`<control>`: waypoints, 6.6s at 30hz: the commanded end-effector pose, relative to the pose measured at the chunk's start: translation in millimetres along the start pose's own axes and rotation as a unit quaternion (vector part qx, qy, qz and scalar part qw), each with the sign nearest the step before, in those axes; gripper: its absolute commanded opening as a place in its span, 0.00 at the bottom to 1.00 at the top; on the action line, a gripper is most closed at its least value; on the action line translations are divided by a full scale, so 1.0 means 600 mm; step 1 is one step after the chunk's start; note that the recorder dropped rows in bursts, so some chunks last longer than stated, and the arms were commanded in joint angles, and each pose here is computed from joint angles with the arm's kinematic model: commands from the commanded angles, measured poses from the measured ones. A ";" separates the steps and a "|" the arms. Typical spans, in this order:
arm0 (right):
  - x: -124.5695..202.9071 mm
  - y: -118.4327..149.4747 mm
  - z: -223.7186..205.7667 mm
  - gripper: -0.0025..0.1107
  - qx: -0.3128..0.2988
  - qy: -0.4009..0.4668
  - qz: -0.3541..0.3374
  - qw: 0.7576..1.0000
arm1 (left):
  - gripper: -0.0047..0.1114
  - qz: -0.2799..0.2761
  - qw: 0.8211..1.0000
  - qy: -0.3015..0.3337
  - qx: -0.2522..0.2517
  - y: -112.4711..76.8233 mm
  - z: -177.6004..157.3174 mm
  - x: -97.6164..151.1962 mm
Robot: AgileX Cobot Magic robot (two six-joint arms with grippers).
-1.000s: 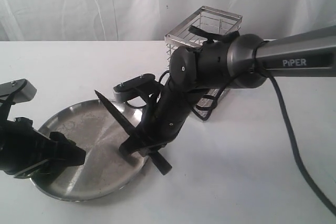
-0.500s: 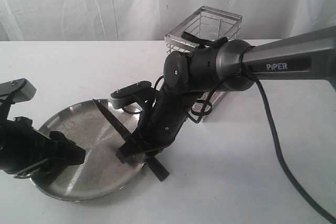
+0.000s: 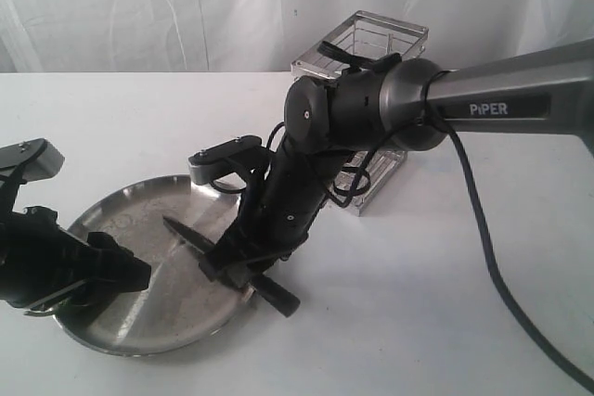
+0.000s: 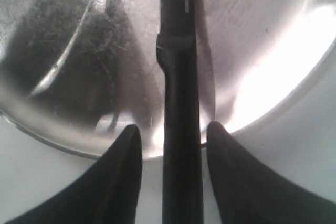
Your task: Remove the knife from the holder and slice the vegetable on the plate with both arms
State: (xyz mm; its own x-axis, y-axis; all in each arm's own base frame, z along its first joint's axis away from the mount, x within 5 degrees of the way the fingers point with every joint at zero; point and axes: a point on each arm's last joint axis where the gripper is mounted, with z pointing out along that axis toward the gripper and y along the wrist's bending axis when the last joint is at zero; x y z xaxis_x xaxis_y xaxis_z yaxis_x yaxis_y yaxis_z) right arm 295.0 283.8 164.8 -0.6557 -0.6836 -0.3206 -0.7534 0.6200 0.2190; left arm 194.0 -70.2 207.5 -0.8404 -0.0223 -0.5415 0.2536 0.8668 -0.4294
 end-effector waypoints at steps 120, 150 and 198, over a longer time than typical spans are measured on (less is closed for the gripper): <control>0.012 -0.013 -0.094 0.02 -0.032 0.006 -0.086 0.996 | 0.62 0.047 0.994 -0.100 0.013 -0.035 -0.070 -0.022; 0.001 0.077 -0.062 0.02 0.048 0.007 -0.152 0.987 | 0.59 0.007 0.996 -0.062 -0.060 0.001 -0.051 0.008; 0.004 0.079 -0.036 0.02 0.042 0.023 -0.139 0.989 | 0.04 -0.038 0.992 -0.055 -0.105 0.043 0.040 -0.075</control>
State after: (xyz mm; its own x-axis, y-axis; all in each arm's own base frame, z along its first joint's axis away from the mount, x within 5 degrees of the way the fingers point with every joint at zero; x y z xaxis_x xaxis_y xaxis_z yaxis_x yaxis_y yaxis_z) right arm 257.0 303.2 192.8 -0.4225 -0.8531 -0.3061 -0.9019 0.4292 0.0487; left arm 249.9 -58.3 201.8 -0.7916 -0.1234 -0.5984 0.0801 0.9500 -0.3019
